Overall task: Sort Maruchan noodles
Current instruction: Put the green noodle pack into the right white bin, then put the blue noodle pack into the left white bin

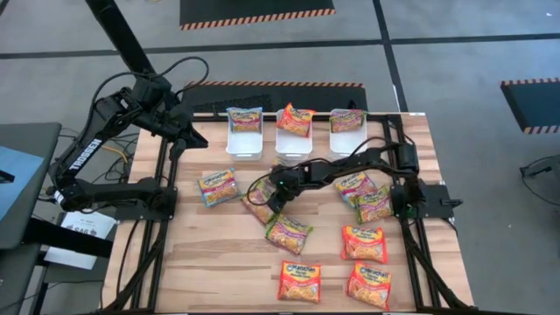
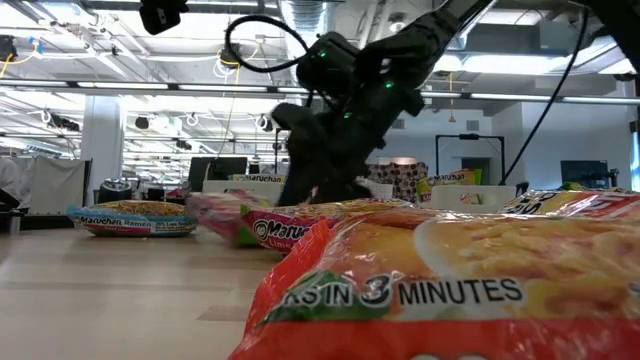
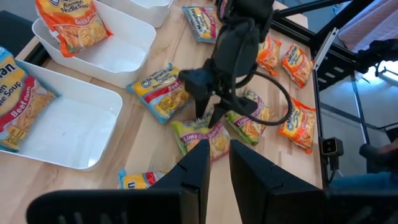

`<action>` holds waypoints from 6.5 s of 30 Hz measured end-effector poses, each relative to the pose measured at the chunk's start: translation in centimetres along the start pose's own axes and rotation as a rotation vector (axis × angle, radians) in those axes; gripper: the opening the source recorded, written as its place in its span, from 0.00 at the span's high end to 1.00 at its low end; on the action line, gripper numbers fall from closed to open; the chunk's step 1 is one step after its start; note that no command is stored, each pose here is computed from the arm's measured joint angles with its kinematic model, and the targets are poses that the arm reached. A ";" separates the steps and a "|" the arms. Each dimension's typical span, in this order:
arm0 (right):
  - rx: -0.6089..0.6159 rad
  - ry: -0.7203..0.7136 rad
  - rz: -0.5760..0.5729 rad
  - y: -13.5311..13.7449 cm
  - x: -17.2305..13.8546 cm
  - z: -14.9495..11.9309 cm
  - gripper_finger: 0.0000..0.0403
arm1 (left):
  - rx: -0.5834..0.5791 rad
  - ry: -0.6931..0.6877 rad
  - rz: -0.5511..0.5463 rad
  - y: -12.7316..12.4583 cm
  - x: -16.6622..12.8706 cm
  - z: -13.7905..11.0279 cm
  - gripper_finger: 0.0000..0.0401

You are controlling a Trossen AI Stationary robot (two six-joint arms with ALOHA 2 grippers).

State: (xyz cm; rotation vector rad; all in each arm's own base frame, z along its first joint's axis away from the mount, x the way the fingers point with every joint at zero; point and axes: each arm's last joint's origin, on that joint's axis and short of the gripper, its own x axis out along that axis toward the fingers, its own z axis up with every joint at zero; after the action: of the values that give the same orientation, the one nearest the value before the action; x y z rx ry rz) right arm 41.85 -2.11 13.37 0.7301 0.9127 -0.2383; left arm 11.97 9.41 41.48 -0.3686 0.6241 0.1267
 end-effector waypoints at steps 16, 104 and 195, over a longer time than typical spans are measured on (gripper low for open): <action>-0.019 0.038 0.019 0.8 0.5 1.3 0.97 | -0.002 0.004 0.004 0.0 0.0 0.0 0.88; -0.476 0.368 -0.861 -18.2 -23.2 6.6 0.99 | 0.054 -0.132 0.264 0.9 -0.1 1.7 0.88; -0.165 0.014 -0.810 -14.5 -28.1 5.6 0.68 | -0.581 0.186 0.199 8.4 12.8 -12.8 0.57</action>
State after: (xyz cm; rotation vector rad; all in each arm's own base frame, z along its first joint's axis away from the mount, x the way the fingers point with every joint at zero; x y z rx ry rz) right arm 21.36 -19.64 30.89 0.1762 1.1927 -0.8600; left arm 13.46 12.46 21.82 -0.8868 0.8035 0.4731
